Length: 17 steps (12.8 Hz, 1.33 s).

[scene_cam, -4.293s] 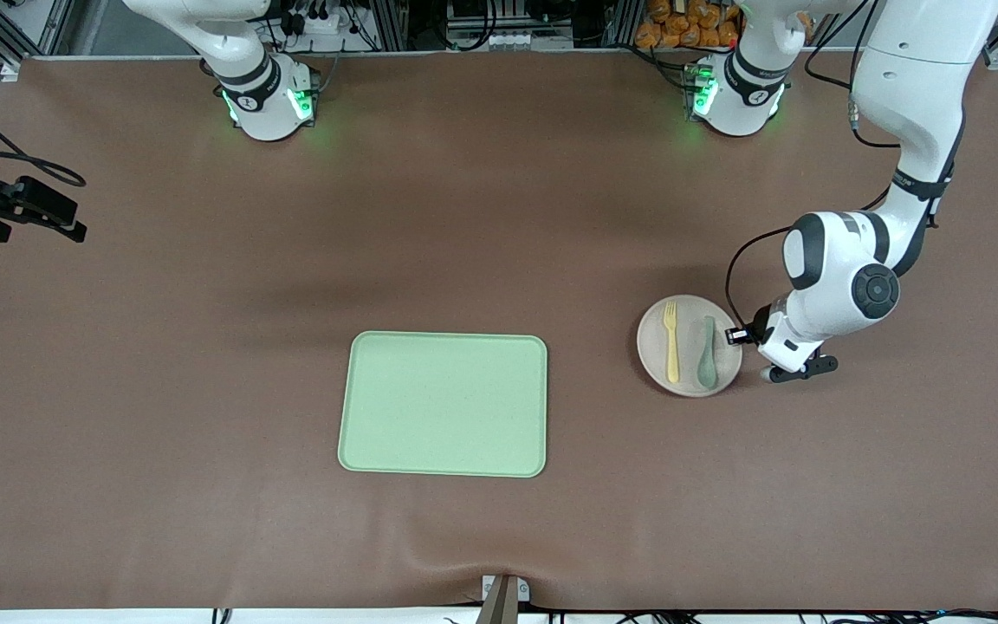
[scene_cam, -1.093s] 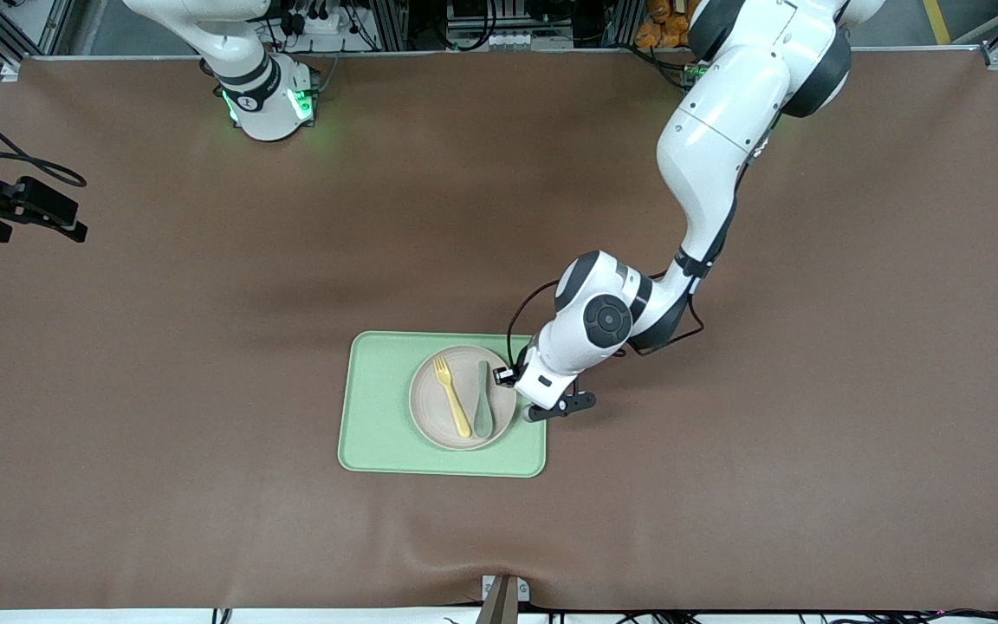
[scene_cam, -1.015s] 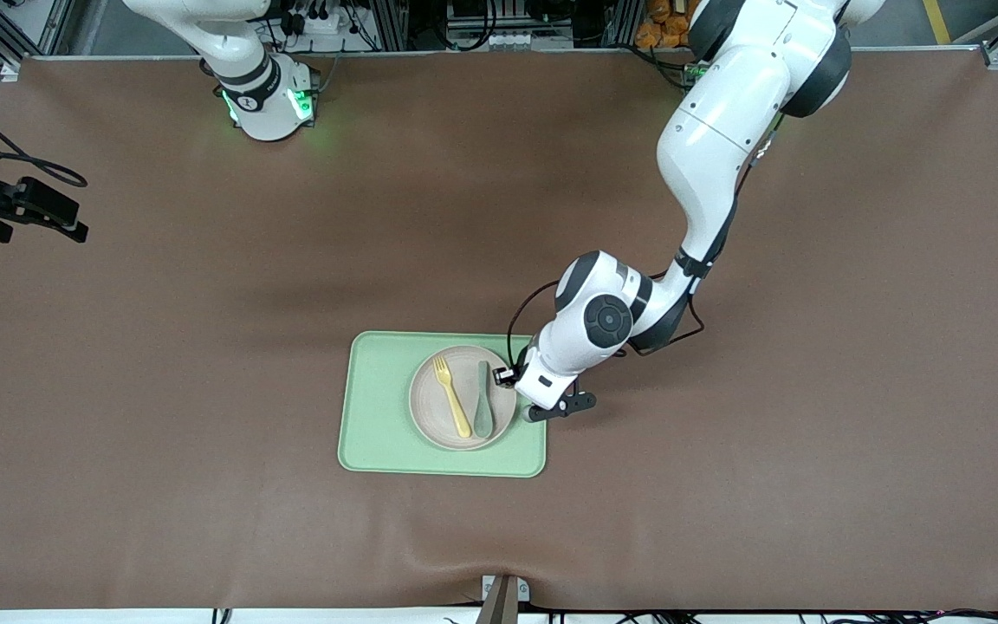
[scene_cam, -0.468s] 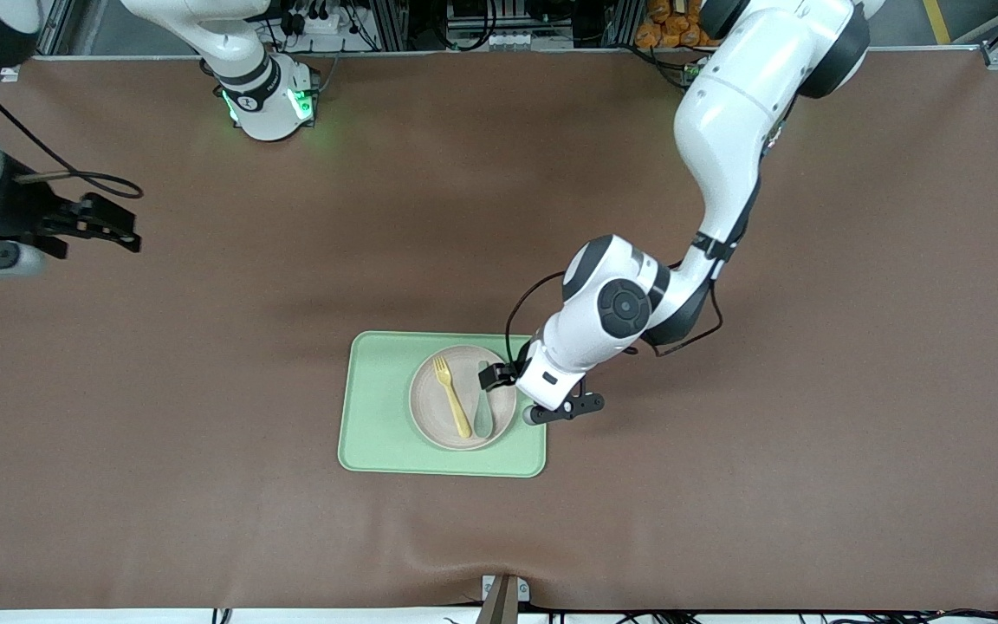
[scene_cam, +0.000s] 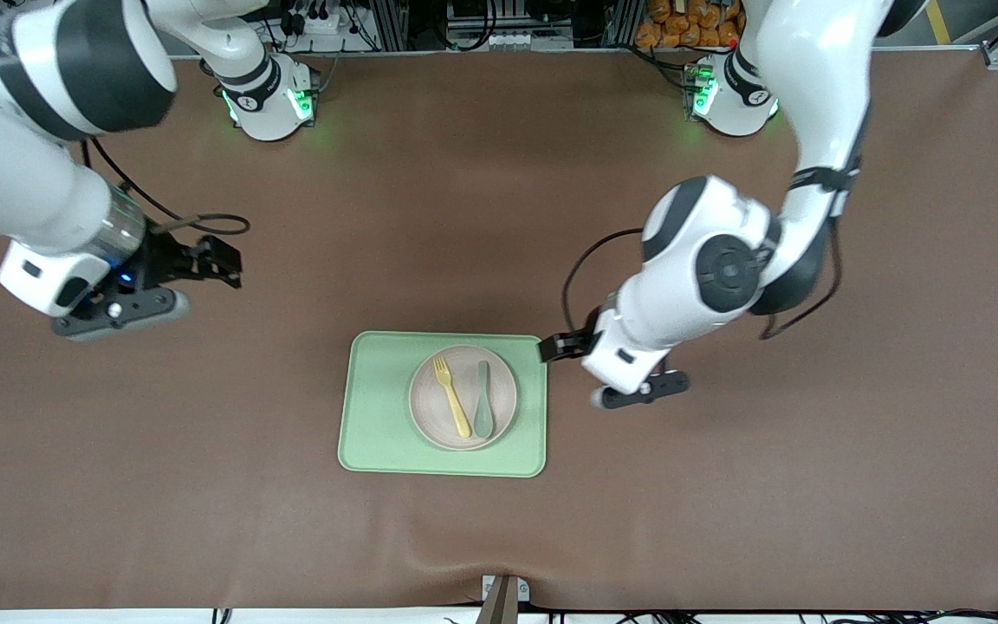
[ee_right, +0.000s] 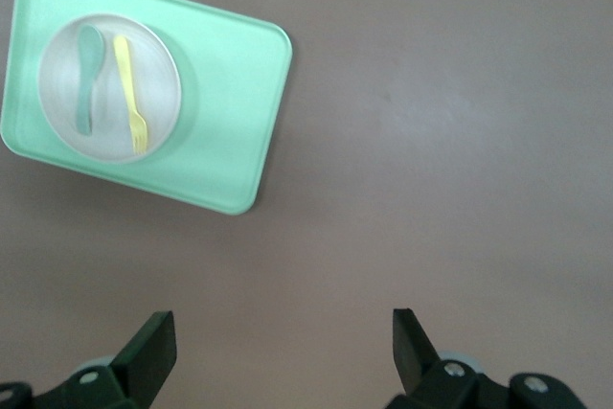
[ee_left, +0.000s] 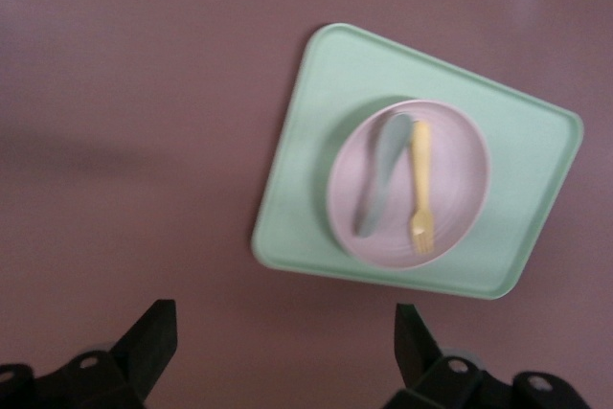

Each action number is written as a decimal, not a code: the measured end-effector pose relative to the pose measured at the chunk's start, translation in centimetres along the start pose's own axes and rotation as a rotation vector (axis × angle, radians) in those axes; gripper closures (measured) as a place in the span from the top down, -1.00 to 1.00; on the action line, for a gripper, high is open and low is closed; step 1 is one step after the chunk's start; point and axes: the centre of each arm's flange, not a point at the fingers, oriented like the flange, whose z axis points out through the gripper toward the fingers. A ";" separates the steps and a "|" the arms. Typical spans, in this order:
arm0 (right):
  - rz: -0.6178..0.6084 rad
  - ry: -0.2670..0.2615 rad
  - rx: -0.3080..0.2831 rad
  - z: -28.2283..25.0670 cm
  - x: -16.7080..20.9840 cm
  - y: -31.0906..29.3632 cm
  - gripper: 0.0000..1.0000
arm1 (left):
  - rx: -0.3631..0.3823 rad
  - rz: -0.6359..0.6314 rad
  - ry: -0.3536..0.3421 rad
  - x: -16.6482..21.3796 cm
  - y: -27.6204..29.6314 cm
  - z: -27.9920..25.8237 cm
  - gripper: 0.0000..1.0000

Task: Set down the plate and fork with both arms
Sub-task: 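Release the plate and raise the left gripper while the right gripper reaches the fork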

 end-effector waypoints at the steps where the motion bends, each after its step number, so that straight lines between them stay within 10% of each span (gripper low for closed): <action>1: -0.009 0.018 0.001 1.1 1.4 -1.0 1.00 | 0.034 0.021 -0.019 0.1 -1.8 -2.2 1.00; 11: -0.057 0.159 0.033 18.3 11.3 -14.8 1.00 | 0.203 0.055 0.015 -2.3 -14.8 -15.5 1.00; 17: -0.003 0.161 0.043 28.6 12.2 -17.7 0.52 | 0.263 0.150 0.082 -1.9 -18.6 -18.3 1.00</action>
